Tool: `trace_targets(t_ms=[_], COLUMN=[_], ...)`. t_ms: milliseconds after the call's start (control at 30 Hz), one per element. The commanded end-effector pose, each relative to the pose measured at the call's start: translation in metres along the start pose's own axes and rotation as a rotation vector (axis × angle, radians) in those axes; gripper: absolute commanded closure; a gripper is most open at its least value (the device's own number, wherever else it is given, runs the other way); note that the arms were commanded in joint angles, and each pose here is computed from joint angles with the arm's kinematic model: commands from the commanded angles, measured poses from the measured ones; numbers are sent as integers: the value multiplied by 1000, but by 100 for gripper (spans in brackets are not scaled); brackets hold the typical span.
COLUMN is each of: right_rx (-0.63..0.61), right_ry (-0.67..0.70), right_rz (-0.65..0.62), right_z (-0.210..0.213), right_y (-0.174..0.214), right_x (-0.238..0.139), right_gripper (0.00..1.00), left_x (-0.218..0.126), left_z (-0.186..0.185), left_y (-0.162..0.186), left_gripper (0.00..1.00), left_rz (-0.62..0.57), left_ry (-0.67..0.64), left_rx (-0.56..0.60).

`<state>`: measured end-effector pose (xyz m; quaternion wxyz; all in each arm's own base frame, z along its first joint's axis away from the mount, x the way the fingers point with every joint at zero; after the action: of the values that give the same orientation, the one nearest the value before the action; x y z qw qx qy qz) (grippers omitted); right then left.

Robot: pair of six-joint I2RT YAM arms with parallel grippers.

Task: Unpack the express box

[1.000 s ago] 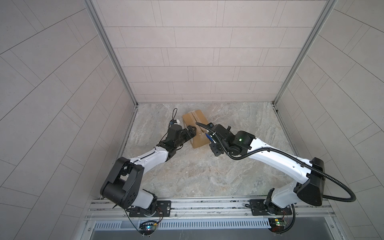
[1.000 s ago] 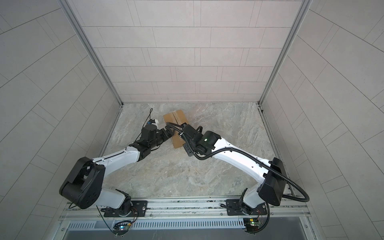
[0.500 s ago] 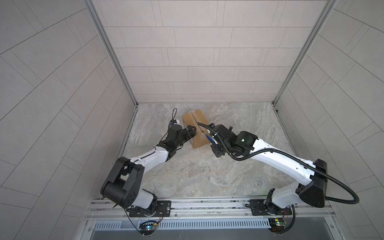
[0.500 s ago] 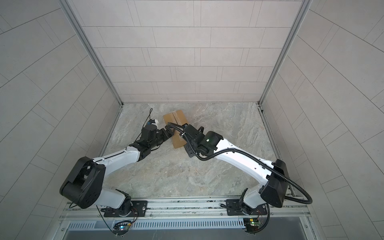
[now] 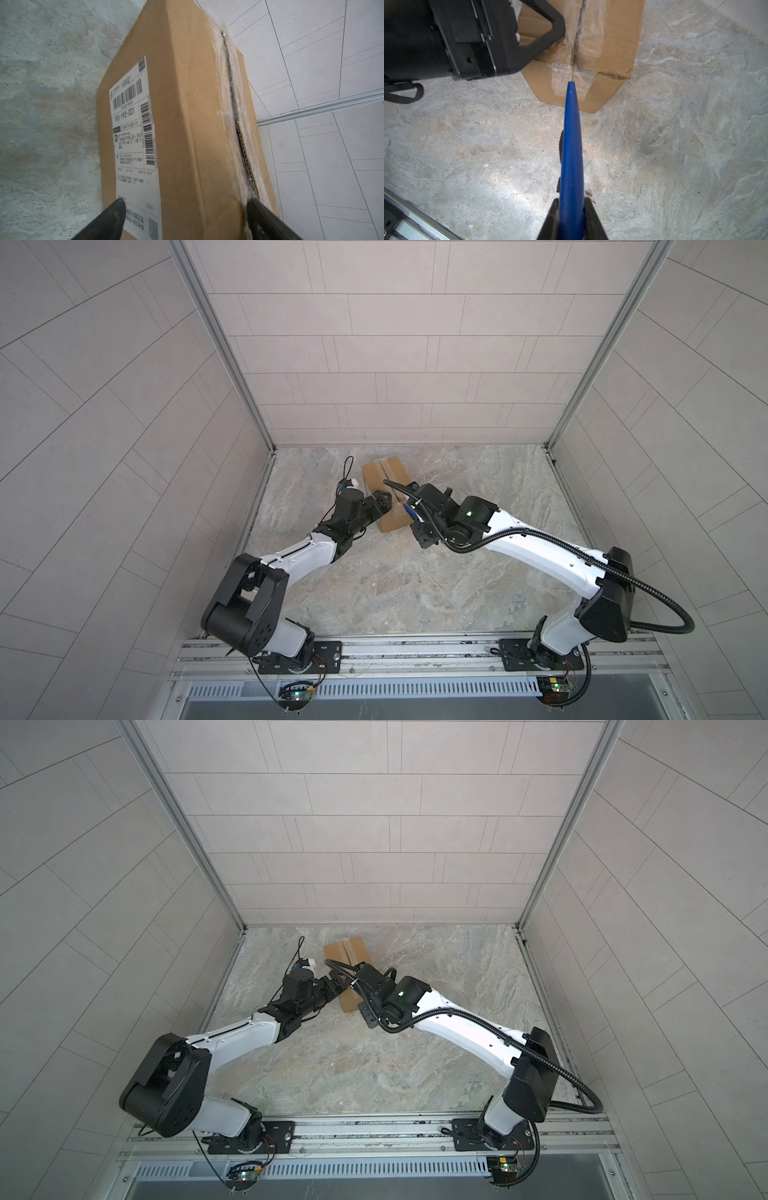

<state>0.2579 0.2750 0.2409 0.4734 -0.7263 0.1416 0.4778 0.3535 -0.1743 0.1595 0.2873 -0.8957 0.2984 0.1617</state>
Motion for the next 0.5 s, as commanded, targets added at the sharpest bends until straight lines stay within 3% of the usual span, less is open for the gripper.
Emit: trace_targets(t_ms=[0, 467], right_rx=[-2, 29], right_ry=[-34, -53], right_rz=[72, 74], right_z=[2, -8], right_y=[18, 45], right_x=[-7, -35], right_gripper=[100, 100], left_x=[5, 6], left_z=[8, 13], left_y=[4, 1], left_gripper=[7, 7], left_rz=[12, 0], left_ry=[-26, -77], left_rx=[-2, 3])
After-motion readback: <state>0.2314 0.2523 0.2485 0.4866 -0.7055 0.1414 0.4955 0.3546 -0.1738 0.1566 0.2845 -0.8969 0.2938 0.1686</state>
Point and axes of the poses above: each gripper's point midway between its finger pads, its own x axis out along the fingers, its own z axis along the line the jaws close on, y = z × x, the point moved 4 cm from there along -x, back along the fingers, and after that the axes turned 6 degrees about -x, right-handed, at the moved point
